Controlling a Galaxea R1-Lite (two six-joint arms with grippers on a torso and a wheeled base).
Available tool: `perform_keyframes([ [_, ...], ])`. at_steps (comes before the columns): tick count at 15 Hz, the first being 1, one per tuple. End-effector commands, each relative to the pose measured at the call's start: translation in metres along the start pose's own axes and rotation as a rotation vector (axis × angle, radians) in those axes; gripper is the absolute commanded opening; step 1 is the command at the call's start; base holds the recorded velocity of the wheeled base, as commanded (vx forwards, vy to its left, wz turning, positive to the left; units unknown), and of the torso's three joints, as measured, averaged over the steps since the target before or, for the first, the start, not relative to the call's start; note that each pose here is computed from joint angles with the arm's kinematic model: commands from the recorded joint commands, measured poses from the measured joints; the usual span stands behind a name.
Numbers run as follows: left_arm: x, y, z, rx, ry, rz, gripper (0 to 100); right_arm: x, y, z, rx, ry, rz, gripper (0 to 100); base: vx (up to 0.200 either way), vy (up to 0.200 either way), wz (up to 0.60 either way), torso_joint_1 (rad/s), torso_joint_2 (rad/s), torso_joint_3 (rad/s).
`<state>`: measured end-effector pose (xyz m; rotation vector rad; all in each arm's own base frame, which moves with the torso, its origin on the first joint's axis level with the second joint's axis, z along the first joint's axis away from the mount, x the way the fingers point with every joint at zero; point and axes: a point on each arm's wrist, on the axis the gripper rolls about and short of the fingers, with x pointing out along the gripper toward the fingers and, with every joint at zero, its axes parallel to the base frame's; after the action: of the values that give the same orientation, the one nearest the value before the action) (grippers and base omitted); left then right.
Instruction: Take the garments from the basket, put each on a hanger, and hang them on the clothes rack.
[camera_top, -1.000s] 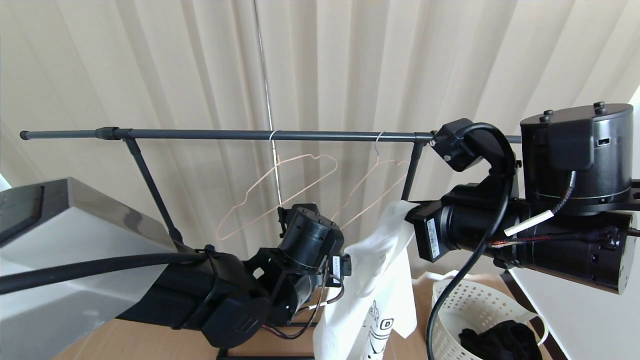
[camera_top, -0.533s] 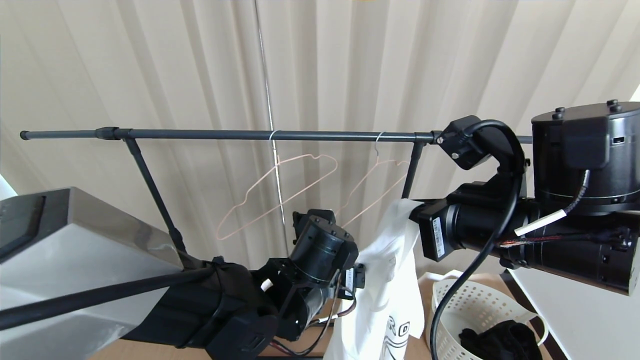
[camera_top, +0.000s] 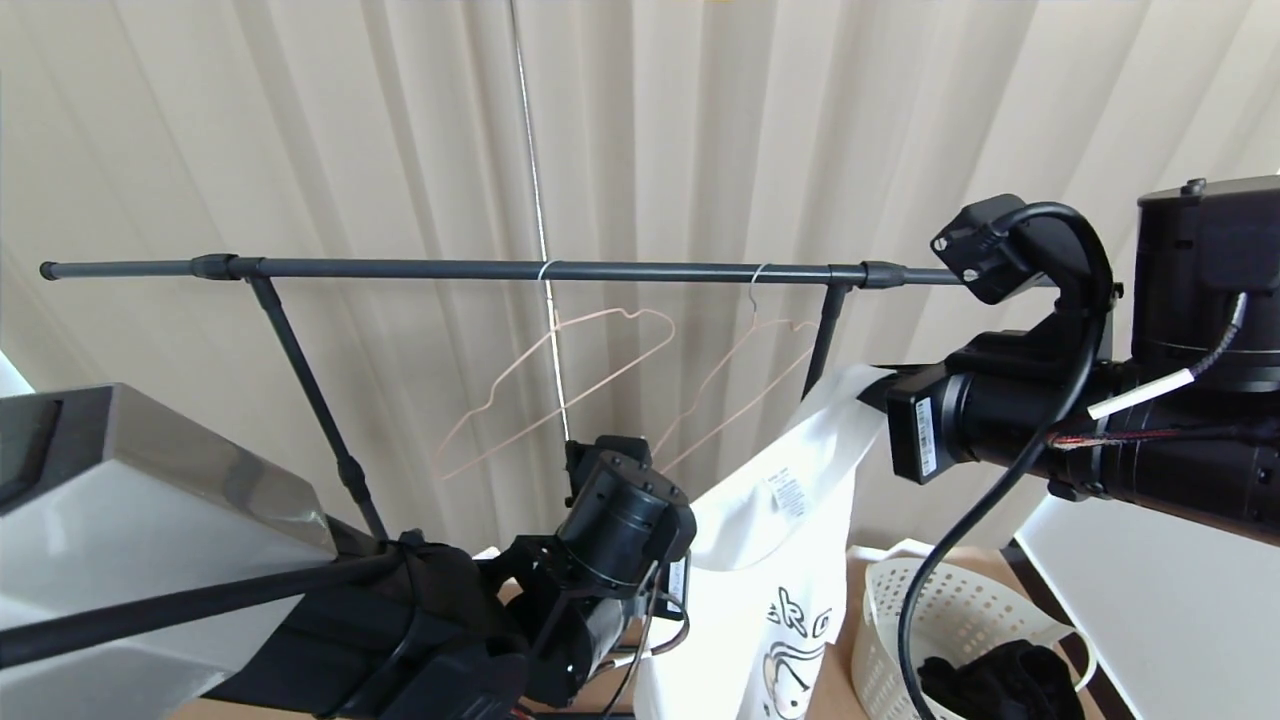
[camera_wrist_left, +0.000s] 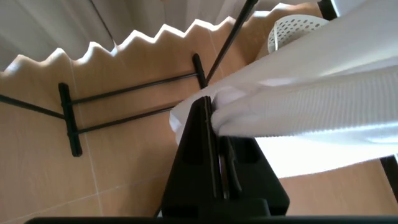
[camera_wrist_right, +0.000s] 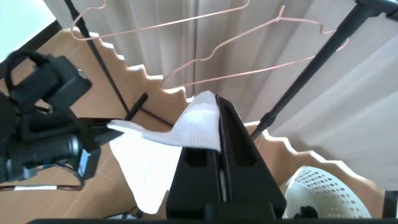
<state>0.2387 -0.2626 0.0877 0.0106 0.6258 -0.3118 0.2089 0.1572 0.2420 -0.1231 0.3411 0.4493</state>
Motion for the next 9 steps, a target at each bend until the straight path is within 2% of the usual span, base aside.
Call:
perform_keyframes([
  [1, -0.017, 0.004, 0.009, -0.014, -0.035, -0.011, 0, 0.003, -0.011, -0.001, -0.005, 0.006, -0.04, 0, 0.0, 0.0, 0.0, 0.0, 0.0, 0.0],
  [2, -0.031, 0.008, 0.015, -0.022, -0.063, -0.022, 0, 0.011, -0.022, -0.004, -0.028, 0.029, -0.083, 0, 0.0, 0.0, 0.0, 0.0, 0.0, 0.0],
  [3, -0.036, 0.009, 0.017, -0.024, -0.07, -0.026, 0, 0.014, -0.024, -0.006, -0.035, 0.039, -0.094, 0, 0.0, 0.0, 0.0, 0.0, 0.0, 0.0],
  [5, -0.067, 0.019, 0.03, -0.028, -0.13, -0.046, 0, 0.03, -0.034, -0.015, -0.073, 0.083, -0.157, 0, 0.0, 0.0, 0.0, 0.0, 0.0, 0.0],
  [6, -0.074, 0.021, 0.032, -0.02, -0.145, -0.05, 0, 0.033, -0.035, -0.019, -0.091, 0.101, -0.182, 0, 0.0, 0.0, 0.0, 0.0, 0.0, 0.0],
  [7, -0.083, 0.026, 0.039, -0.008, -0.177, -0.052, 0, 0.038, -0.034, -0.028, -0.138, 0.147, -0.236, 0, 0.0, 0.0, 0.0, 0.0, 0.0, 0.0],
  [9, -0.09, 0.033, 0.048, 0.004, -0.21, -0.041, 0, 0.041, -0.027, -0.043, -0.224, 0.209, -0.264, 0, 0.0, 0.0, 0.0, 0.0, 0.0, 0.0],
])
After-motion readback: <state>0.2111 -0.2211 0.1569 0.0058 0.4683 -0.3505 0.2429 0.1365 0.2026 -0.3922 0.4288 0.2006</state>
